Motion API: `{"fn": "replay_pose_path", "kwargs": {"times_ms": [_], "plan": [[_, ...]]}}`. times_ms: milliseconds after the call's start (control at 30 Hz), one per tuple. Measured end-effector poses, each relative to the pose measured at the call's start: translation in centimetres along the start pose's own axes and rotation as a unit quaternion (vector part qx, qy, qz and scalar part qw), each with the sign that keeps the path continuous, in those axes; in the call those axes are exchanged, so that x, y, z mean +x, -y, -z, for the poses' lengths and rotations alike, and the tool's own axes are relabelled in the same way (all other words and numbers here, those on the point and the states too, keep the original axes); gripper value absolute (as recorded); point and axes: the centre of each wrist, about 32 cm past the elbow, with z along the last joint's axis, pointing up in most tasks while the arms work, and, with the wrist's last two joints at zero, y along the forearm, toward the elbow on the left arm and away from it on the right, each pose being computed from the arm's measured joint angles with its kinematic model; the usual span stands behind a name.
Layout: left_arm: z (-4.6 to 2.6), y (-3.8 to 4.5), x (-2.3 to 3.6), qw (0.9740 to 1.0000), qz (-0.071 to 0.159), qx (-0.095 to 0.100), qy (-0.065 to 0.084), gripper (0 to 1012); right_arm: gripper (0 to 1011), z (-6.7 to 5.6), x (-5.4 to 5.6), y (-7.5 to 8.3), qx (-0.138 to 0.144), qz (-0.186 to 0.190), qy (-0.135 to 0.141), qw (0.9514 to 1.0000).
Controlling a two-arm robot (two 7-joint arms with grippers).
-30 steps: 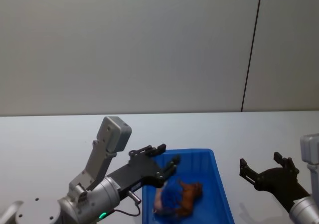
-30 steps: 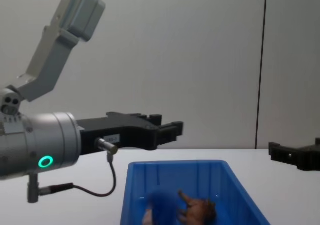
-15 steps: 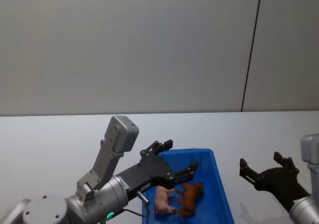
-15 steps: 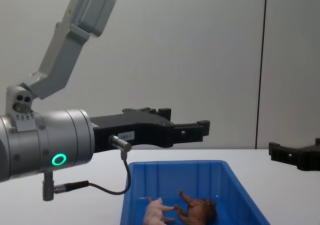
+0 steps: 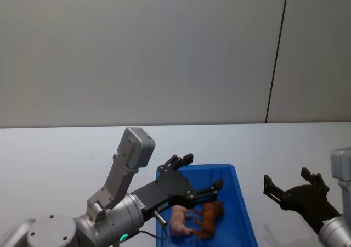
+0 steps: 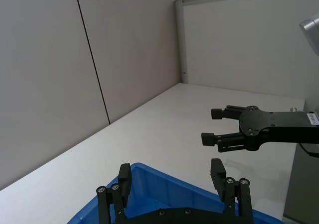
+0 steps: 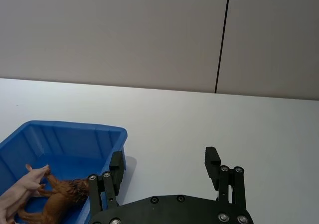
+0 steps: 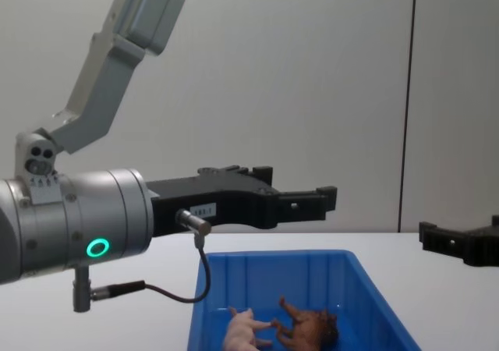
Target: Pick up the two dolls from the table and place them into the box.
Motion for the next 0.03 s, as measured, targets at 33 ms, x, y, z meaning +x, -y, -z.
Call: {"fn": "replay_pose_path", "kwargs": {"times_ms": [33], "plan": [[0.00,0.01,0.00,1.0000,0.000,0.000,0.000,1002,1001,0.00,0.00,0.00,0.000,0.000,0.000,1.0000]]}}
